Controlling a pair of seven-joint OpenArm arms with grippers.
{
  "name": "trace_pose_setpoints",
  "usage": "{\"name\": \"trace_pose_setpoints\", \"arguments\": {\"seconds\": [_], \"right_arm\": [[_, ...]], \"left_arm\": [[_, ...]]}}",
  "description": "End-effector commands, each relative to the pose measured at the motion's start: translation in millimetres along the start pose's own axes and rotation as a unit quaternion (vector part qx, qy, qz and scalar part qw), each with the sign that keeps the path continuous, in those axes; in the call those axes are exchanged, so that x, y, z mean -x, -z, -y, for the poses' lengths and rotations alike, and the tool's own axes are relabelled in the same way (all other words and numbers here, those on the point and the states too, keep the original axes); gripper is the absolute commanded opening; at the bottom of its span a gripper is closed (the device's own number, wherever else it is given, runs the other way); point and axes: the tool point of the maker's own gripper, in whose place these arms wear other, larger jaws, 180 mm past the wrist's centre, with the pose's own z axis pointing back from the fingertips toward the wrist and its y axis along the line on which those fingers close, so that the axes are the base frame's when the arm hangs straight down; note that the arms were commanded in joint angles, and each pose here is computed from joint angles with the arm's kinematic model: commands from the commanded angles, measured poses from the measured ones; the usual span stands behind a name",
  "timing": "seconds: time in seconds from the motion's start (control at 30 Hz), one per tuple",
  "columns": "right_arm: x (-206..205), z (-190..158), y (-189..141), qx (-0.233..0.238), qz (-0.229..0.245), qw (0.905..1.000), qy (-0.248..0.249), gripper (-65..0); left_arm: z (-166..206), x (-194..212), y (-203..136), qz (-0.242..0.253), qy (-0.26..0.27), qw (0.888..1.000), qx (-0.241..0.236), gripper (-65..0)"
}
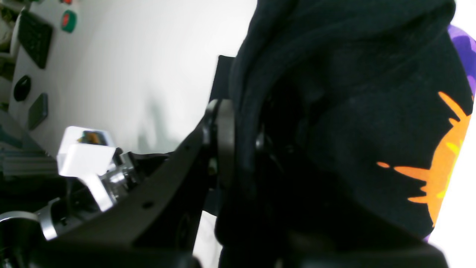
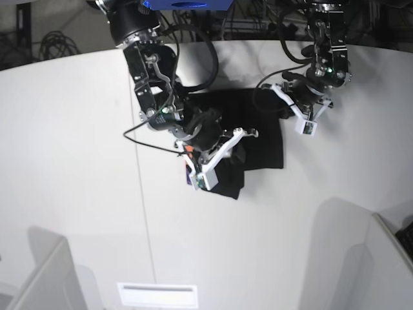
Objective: Fold the T-shirt properly
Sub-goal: 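Grasp the strip's end with the right gripper and fold it over toward the left gripper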
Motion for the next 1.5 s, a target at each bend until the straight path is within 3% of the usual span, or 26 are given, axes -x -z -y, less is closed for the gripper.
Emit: {"name": "trace_pose_setpoints", "arguments": {"seconds": [0.0,1.0,1.47], "right_arm": [[-14.2,-8.5,-1.5,-0.012,0.023,0.9997,-0.002,-65.0],[12.4,-9.9,31.3,-0.008,-0.006,0.9997,-0.02,-65.0],[30.5,-9.1,45.2,-0.005,-0.041,0.9986,-0.034,-65.0]], "left_arm": [[-4.2,-4.9,-4.0,0.006,0.009,1.0,-0.003,-65.0],[-9.6,20.9,-15.8,-0.022,0.013,1.0,-0.008,-65.0],[-69.8,15.9,-51.6,0.004,-0.019,0.996,-0.091,-65.0]]}}
